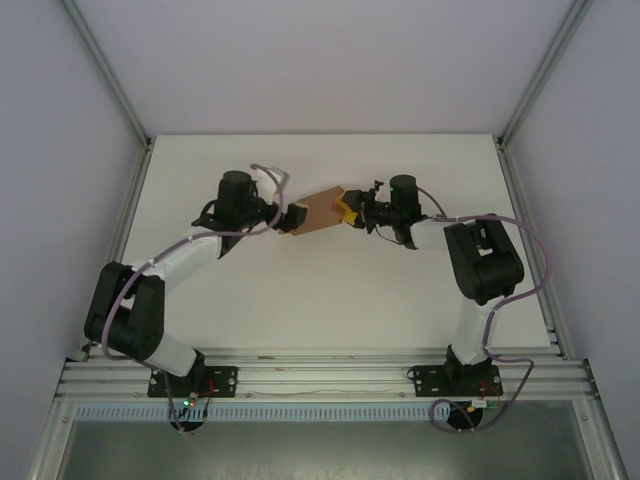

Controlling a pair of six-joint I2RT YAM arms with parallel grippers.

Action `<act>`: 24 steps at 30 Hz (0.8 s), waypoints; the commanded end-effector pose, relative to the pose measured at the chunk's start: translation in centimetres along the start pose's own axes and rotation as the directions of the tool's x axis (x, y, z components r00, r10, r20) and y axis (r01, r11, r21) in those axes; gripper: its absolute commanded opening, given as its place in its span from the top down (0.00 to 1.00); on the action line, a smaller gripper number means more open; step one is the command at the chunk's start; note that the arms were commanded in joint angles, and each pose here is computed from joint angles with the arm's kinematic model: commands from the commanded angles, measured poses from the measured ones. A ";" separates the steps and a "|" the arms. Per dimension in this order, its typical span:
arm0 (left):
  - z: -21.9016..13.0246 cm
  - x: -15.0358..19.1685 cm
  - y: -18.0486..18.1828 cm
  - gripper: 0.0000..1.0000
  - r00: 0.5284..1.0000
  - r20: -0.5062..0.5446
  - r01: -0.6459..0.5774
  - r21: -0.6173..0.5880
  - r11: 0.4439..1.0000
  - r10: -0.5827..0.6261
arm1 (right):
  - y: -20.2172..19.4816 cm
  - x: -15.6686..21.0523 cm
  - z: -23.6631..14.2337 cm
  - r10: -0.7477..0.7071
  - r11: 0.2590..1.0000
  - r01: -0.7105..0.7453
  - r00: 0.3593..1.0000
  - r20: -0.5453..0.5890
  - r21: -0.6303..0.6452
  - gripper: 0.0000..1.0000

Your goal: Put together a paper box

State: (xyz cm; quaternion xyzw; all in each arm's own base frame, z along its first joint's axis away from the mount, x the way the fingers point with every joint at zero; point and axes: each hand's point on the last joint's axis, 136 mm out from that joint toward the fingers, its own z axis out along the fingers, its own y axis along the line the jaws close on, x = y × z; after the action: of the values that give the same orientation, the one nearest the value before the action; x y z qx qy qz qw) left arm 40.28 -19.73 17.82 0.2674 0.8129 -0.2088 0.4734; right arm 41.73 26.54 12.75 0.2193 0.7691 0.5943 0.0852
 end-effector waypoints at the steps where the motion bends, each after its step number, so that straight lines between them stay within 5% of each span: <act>1: 0.4 4.2 -3.0 0.00 0.894 -0.183 -0.392 0.125 0.912 0.409 | 3.2 0.9 -1.1 0.131 0.990 -0.132 0.991 -0.029 -0.038 0.69; 4: 0.9 4.5 -3.0 0.00 0.830 -0.253 -0.473 0.155 0.867 0.498 | 3.9 1.4 -1.7 0.176 0.984 -0.177 0.984 -0.030 -0.027 0.70; 11: 2.3 3.0 -0.4 0.00 0.773 -0.295 -0.571 0.064 0.818 0.562 | 6.1 2.0 -2.6 0.207 0.978 -0.208 0.978 -0.030 -0.036 0.70; 15: 2.9 2.1 0.9 0.00 0.765 -0.275 -0.612 -0.027 0.791 0.582 | 6.8 1.9 -2.5 0.242 0.968 -0.245 0.969 -0.052 -0.062 0.70; 18: 3.0 2.2 -0.3 0.03 0.777 -0.230 -0.595 0.031 0.803 0.585 | 7.2 1.8 -2.2 0.261 0.960 -0.266 0.963 -0.063 -0.083 0.72; 24: 4.9 2.8 -1.3 0.03 0.829 -0.208 -0.511 0.095 0.854 0.519 | 3.3 1.6 -1.9 0.237 0.970 -0.235 0.971 -0.025 0.066 0.67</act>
State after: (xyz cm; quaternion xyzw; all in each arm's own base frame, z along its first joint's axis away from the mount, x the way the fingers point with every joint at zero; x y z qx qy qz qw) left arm 41.20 -21.77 13.46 0.5091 0.7557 -0.0198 0.4115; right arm 40.48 26.51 17.93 0.3084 0.7360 0.6027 -0.0043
